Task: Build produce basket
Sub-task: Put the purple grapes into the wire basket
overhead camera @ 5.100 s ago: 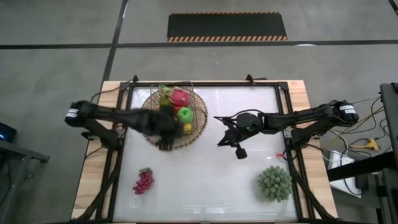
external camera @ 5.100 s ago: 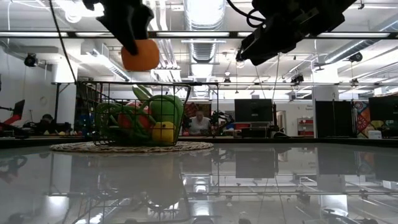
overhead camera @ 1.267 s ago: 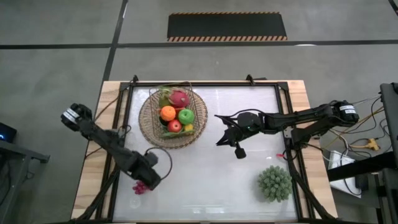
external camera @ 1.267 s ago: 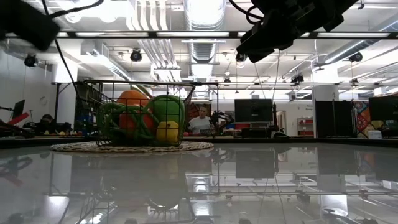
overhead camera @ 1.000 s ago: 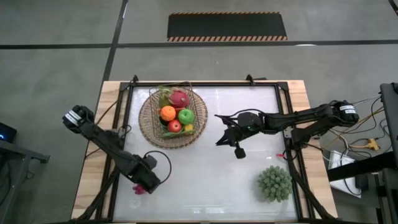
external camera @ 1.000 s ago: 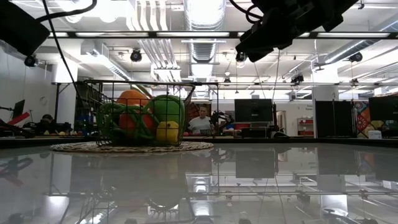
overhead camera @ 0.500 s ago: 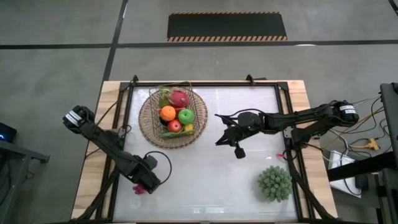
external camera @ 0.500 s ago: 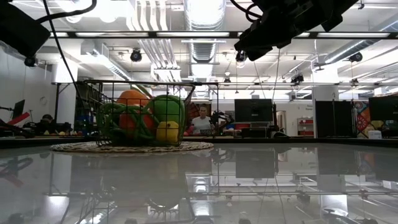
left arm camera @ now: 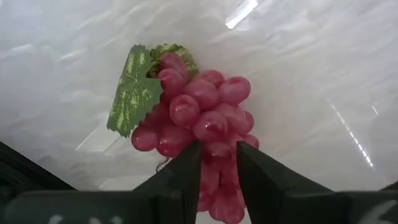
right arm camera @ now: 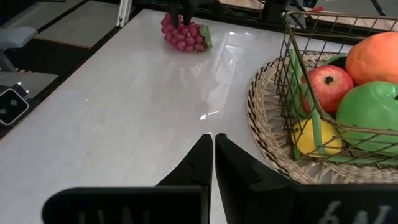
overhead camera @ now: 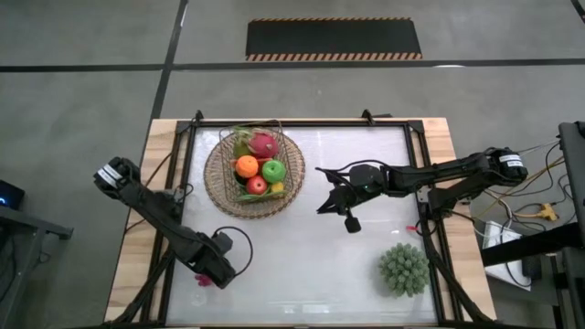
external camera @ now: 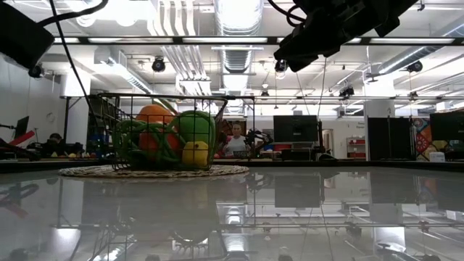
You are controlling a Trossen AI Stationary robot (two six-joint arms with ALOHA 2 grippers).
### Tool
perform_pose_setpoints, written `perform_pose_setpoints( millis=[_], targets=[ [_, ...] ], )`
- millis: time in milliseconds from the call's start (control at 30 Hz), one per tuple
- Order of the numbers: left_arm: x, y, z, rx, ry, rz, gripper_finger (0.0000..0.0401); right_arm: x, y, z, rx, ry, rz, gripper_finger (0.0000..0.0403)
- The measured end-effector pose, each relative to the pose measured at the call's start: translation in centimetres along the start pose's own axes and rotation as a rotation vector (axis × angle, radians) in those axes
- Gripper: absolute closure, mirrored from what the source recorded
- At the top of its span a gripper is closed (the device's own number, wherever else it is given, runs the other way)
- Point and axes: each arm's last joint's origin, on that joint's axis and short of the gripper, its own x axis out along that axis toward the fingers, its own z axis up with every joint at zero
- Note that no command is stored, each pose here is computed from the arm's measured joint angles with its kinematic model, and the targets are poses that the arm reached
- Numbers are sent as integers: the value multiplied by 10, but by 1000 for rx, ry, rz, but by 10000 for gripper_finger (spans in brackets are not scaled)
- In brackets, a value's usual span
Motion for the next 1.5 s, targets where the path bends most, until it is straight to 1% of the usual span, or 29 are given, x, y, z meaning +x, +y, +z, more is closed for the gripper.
perform_pose_setpoints(
  millis=[167,300,400,533,600,733,800,867,1000,1100,1200,1267,1333,1400,1500],
  targets=[
    [7,-2,1,7,1,25,320,0,0,0,11,0,0,394],
    [8,-3,1,18,2,25,321,0,0,0,11,1,0,394],
    [9,-3,-1,23,2,25,341,0,0,0,11,1,1,394],
    [6,-5,-2,33,3,15,390,0,0,0,13,1,0,394],
    [4,-7,-2,38,2,5,393,0,0,0,13,1,0,394],
    [-4,-13,-2,98,-27,-28,396,0,0,0,12,1,0,394],
    [-13,-19,-1,153,-87,-56,399,0,0,0,11,2,0,394],
    [-26,-25,0,218,-182,-95,400,0,0,0,11,2,0,394],
    [-55,-35,3,376,-425,-139,400,0,0,0,12,3,1,394],
    [-78,-37,7,506,-658,-107,401,0,0,0,12,3,1,394],
    [-95,-36,13,589,-878,-17,401,0,0,0,11,3,1,394],
    [-102,-34,19,617,-980,39,401,0,0,0,6,1,0,394],
    [-110,-30,28,620,-1045,70,401,0,0,0,3,0,0,394],
    [-114,-25,40,603,-1082,100,401,0,0,0,3,1,0,394],
    [-115,-14,63,552,-1096,158,401,0,0,-1,4,3,1,394]
  ],
)
